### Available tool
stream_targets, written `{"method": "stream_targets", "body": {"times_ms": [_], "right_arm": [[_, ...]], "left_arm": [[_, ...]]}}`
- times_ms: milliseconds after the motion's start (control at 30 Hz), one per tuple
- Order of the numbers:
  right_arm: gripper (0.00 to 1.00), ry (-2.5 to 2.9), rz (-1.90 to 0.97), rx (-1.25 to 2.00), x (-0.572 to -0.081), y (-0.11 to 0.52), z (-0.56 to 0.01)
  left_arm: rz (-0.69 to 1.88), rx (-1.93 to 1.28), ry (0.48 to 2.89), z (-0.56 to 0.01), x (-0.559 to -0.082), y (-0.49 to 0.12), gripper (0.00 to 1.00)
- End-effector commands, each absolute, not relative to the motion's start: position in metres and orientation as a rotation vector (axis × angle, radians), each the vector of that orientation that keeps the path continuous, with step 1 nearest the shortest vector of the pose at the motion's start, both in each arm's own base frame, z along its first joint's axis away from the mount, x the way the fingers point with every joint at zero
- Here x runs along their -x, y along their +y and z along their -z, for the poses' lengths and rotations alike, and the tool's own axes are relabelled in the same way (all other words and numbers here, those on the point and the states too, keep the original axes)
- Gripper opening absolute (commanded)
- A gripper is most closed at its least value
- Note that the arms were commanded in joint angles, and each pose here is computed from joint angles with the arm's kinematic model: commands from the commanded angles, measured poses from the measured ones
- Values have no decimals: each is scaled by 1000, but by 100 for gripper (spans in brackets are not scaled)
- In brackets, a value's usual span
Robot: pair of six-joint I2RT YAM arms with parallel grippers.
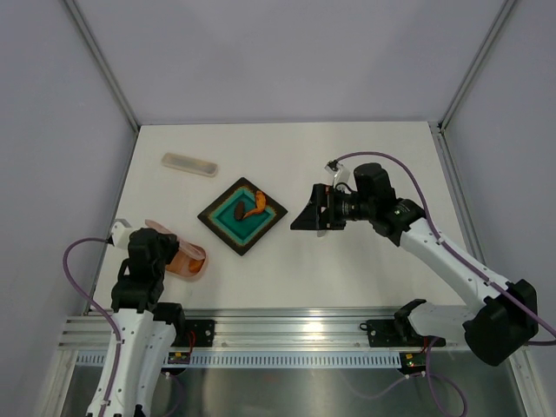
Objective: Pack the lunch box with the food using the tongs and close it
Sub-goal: Close the box lid on the packing box.
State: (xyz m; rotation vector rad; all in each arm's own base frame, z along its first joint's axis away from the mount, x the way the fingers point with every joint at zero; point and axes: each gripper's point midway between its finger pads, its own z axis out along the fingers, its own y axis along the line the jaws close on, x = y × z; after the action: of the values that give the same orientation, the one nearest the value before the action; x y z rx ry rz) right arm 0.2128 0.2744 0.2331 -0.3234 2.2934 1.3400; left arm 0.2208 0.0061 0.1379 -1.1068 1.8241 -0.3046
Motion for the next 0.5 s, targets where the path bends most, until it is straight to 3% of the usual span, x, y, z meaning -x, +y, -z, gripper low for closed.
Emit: {"method": "stream_targets", "body": {"times_ms": [0, 467], "right_arm": [[99, 2285, -1338, 361, -217, 275, -239], [98, 2295, -1372, 331, -222, 281, -238]], "left_arm": [[387, 1094, 1725, -157, -240, 6, 0], [363, 1312, 1652, -169, -220, 21, 0]]}}
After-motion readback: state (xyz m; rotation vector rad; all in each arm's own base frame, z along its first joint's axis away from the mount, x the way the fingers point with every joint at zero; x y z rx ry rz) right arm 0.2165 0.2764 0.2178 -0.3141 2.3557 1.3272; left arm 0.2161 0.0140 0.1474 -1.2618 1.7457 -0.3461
